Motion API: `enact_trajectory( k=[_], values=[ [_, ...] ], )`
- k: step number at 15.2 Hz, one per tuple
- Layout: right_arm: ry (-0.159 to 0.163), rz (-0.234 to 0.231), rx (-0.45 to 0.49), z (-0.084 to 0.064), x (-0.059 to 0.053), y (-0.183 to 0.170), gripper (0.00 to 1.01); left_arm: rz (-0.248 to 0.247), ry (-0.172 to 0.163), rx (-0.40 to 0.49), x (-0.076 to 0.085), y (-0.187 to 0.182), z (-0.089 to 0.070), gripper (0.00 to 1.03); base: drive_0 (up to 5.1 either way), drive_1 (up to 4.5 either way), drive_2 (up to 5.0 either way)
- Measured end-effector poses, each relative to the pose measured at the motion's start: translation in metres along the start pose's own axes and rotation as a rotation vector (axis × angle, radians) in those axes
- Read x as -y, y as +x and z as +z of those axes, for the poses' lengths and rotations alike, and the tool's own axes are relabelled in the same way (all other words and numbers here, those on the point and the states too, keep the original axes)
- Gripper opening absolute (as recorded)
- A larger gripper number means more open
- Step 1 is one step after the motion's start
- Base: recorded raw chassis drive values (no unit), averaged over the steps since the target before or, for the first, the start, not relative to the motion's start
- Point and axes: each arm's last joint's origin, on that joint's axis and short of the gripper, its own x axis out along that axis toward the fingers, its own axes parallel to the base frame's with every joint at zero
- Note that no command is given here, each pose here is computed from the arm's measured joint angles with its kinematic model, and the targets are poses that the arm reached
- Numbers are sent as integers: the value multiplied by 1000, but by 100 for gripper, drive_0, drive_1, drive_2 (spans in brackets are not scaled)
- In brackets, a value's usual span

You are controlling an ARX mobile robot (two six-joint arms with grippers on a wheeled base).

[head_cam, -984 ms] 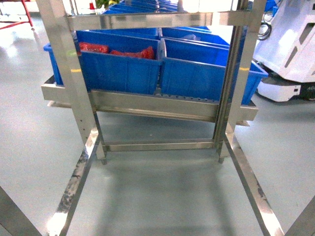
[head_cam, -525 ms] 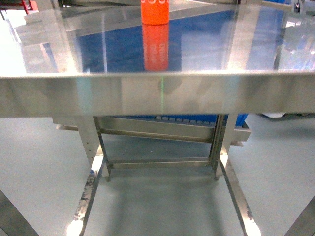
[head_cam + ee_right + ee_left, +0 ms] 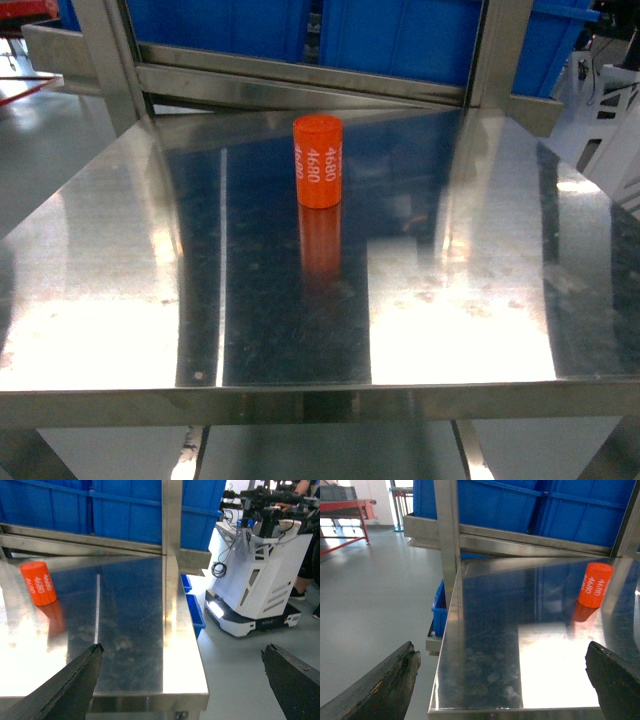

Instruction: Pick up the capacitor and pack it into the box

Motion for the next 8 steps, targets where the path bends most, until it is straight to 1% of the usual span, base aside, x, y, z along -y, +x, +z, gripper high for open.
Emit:
enact_trajectory(
  k=[8],
  values=[
    [1, 0, 0, 0, 0, 0, 98, -1, 0, 0, 0, 0, 0, 98, 0, 0, 0]
  ],
)
